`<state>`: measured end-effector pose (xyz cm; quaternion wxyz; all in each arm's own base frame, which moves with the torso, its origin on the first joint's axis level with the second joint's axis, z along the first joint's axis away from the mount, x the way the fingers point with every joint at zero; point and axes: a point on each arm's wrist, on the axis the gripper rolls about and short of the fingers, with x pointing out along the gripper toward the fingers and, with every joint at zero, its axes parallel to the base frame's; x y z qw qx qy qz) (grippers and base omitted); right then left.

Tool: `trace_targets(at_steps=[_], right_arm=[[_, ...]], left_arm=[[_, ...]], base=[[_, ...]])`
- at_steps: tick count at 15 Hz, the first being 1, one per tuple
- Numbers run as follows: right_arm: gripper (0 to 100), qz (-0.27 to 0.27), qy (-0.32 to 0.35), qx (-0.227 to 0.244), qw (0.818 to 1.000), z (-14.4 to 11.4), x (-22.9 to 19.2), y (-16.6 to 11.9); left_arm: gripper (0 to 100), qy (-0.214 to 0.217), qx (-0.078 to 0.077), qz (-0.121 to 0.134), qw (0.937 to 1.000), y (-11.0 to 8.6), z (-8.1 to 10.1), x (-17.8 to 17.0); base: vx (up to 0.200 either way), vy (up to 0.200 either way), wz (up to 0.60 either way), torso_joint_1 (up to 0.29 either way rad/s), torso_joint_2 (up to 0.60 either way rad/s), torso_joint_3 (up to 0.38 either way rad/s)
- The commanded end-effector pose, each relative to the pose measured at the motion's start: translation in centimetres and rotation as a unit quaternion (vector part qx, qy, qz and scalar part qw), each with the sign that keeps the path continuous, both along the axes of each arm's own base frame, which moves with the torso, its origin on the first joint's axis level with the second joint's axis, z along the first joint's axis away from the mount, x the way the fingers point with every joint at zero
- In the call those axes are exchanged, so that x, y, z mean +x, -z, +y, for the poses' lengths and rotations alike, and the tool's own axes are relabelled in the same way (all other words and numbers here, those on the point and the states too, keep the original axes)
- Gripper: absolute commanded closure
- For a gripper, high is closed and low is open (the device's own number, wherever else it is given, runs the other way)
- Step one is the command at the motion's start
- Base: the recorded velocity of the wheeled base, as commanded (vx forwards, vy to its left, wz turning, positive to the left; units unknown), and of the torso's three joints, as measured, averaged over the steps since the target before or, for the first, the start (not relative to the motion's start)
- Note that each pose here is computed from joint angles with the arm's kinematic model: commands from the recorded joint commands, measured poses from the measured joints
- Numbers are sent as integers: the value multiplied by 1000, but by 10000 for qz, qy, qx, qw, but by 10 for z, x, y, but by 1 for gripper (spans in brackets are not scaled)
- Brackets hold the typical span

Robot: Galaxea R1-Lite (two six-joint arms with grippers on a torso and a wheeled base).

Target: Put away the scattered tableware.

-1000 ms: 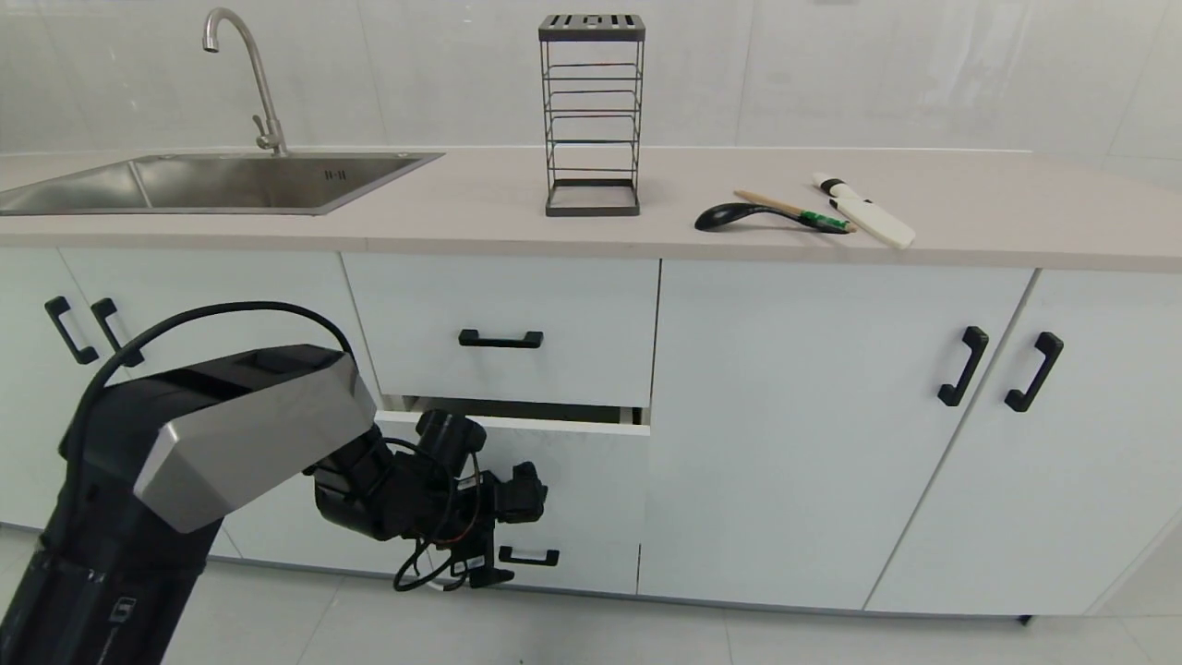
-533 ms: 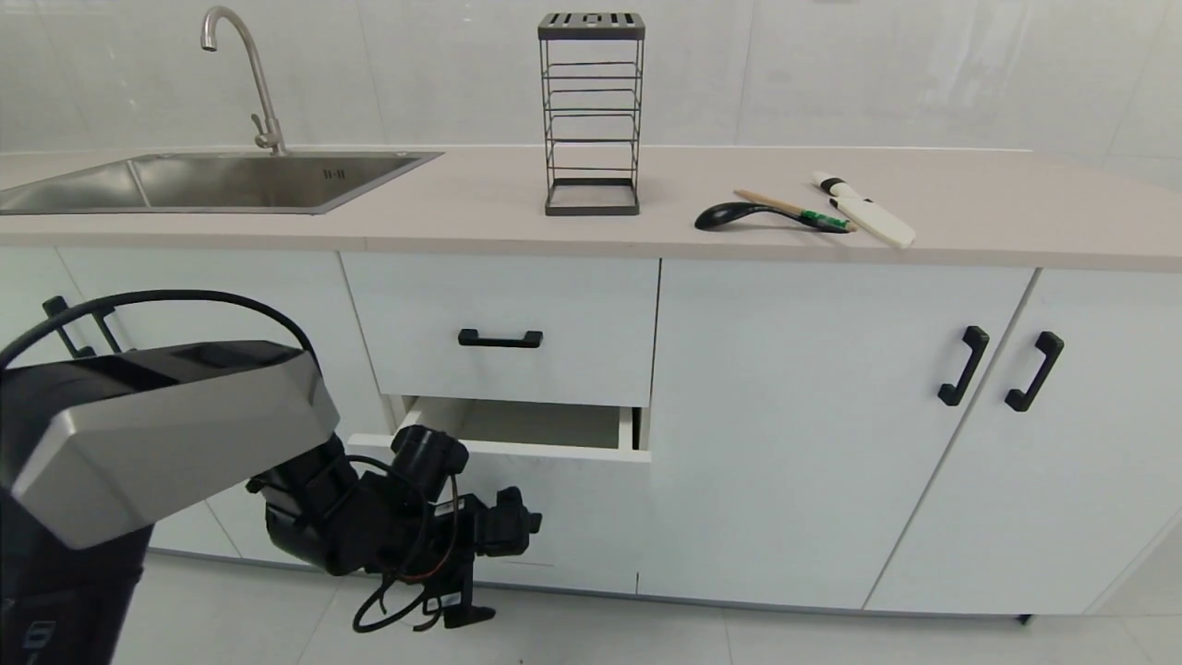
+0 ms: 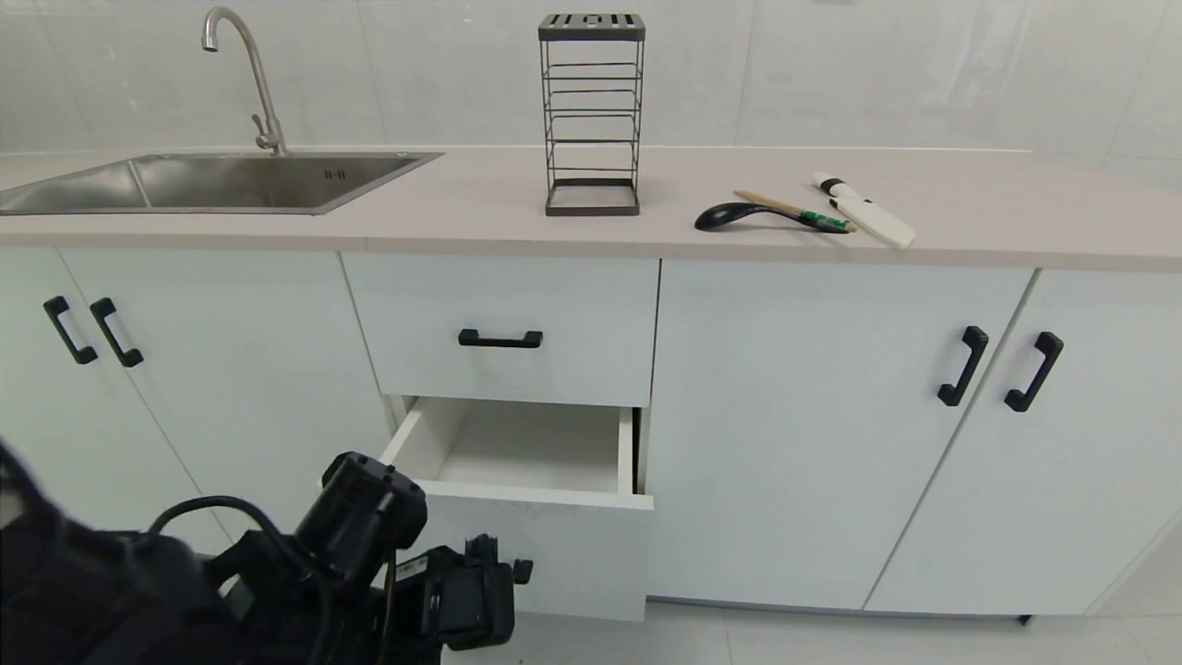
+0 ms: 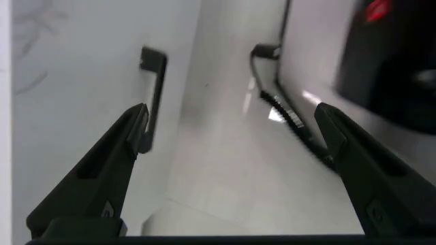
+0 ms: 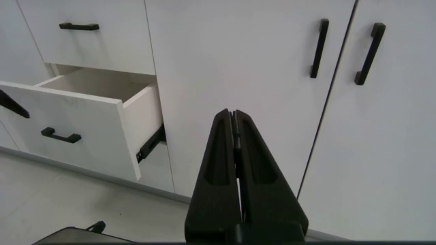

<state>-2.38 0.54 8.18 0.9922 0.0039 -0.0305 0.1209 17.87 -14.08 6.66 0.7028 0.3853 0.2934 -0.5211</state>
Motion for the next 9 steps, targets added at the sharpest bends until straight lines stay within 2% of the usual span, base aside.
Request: trace_targets(at_steps=[1, 2, 3, 5, 6, 8, 9], right_arm=[[100, 2, -1, -1, 10000, 0, 0, 0], [100, 2, -1, -1, 10000, 0, 0, 0], [100, 10, -1, -1, 10000, 0, 0, 0], [100, 2, 7, -1, 10000, 0, 0, 0], [100, 2, 7, -1, 10000, 0, 0, 0], [100, 2, 7, -1, 10000, 0, 0, 0], [100, 4, 6, 7, 10000, 0, 0, 0]], left_arm=[[0, 73, -968, -251, 9950, -56, -7, -50], [0, -307, -1369, -554, 9886, -73, -11, -32], [0, -637, -1391, -679, 9859, -74, -7, -12], [0, -963, -1093, -651, 9872, -60, 3, 11], [0, -1034, -747, -767, 9889, -44, 11, 40], [0, -970, -513, -951, 9894, -31, 12, 83], [0, -927, -508, -830, 9909, -21, 11, 96]], base=[[0, 0, 0, 0, 0, 0], [0, 0, 0, 0, 0, 0], [0, 0, 0, 0, 0, 0], [0, 0, 0, 0, 0, 0], [0, 0, 0, 0, 0, 0], [0, 0, 0, 0, 0, 0], [0, 0, 0, 0, 0, 0]])
